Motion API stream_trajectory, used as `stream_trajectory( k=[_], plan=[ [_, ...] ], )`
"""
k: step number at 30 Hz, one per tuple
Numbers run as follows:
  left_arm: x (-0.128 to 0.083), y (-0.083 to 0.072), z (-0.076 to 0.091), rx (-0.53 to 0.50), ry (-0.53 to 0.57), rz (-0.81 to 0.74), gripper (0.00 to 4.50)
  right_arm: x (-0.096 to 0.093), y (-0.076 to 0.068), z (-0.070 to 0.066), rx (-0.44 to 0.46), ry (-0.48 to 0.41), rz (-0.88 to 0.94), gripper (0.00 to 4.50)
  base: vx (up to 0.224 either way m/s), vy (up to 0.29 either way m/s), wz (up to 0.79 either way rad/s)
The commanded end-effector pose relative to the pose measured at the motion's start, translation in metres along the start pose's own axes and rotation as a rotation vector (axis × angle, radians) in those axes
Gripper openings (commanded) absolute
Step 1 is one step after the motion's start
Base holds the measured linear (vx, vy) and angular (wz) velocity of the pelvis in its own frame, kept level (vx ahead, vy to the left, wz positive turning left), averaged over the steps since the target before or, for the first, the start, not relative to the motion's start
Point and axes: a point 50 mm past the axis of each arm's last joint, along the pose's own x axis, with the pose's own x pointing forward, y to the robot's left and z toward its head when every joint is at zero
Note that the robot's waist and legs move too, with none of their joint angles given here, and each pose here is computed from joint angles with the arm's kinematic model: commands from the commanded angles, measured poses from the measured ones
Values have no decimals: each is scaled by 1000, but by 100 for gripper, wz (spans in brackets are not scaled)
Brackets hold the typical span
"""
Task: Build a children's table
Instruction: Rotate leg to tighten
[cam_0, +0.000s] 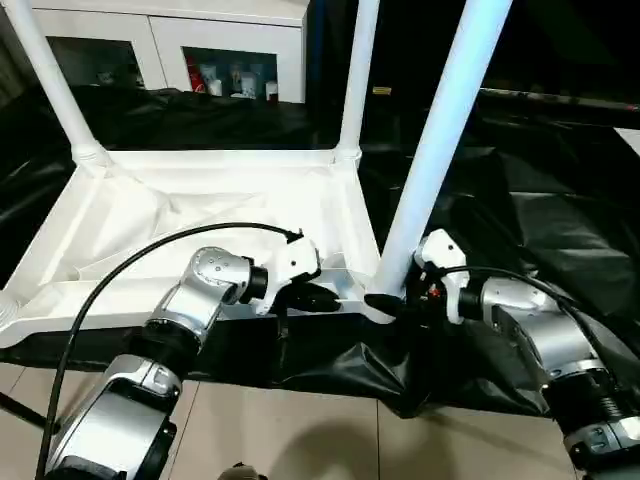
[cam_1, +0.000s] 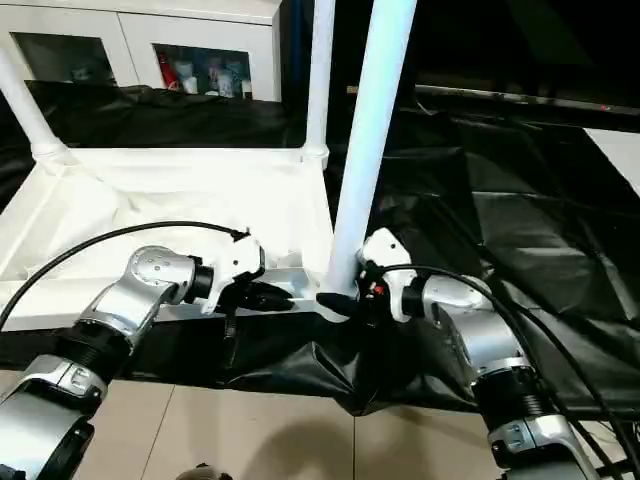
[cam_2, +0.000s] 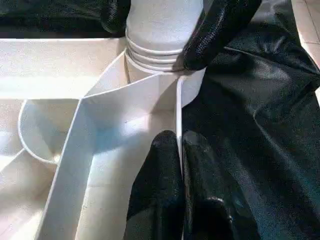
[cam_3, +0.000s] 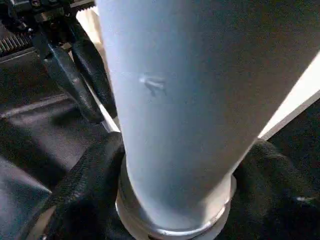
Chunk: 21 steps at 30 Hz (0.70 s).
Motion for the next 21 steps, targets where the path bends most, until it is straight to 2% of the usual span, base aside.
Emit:
stream_trajectory(
  k=[1, 5, 9, 14, 21],
  plan=[
    [6, -4, 7, 1, -70, -32, 0, 0, -2, 2, -4, -2, -3, 312, 0, 0, 0],
    [5, -5, 6, -4, -66, -36, 0, 0, -1, 1, -3, -1, -4, 280, 0, 0, 0],
    [5, -6, 5, -9, -60, -42, 0, 1, 0, 0, 8, -9, -2, 272, 0, 0, 0],
    [6, -6, 5, -24, -63, -42, 0, 6, 3, -5, 73, -42, -29, 269, 0, 0, 0],
    [23, 9, 6, -106, -27, 139, 0, 32, -2, -16, 248, -74, -396, 269, 0, 0, 0]
  ],
)
